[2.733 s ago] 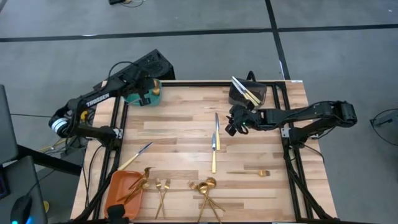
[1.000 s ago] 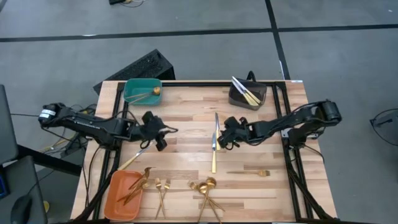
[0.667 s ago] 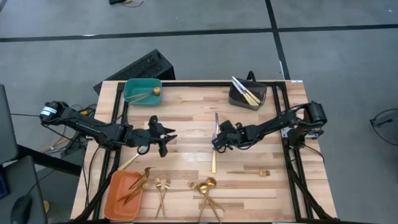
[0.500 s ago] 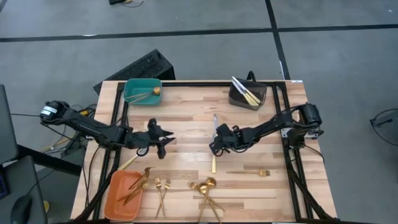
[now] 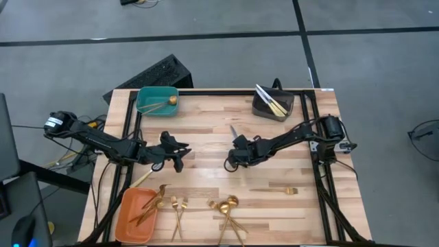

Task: Sort silverware by color (type)
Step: Put the right knife into the black bin

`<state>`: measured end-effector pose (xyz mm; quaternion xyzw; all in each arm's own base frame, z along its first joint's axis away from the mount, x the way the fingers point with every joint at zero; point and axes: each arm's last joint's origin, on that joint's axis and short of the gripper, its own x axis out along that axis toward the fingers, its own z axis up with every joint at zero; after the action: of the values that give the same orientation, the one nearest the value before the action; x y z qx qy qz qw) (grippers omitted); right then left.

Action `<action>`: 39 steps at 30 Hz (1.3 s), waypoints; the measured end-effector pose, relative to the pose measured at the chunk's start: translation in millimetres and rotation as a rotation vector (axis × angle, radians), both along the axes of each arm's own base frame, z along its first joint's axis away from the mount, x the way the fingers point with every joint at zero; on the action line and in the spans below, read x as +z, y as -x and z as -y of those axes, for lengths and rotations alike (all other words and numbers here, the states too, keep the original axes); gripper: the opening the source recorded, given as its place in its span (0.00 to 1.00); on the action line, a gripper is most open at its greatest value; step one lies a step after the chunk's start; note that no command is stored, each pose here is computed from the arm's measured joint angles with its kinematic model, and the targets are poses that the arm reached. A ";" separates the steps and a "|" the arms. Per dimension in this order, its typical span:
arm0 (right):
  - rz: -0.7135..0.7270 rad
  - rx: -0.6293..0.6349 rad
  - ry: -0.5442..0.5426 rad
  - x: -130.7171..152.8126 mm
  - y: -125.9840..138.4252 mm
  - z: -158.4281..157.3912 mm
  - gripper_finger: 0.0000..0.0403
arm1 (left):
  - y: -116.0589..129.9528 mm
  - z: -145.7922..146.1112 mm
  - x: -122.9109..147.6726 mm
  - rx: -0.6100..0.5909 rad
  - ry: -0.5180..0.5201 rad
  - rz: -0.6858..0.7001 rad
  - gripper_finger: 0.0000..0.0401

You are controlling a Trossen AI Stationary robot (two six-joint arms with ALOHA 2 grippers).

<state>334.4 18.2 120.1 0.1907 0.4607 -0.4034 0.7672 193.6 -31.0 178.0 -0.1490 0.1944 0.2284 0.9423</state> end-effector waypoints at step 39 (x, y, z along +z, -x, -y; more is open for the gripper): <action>-0.209 0.201 -0.034 10.8 15.9 0.6 0.37 | 0.7 -1.1 -0.2 0.023 -0.037 -0.011 0.26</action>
<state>318.5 17.6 130.9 0.1134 0.5617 -0.3345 0.7482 193.0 -29.8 177.7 -0.1327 0.1937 0.2435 0.9411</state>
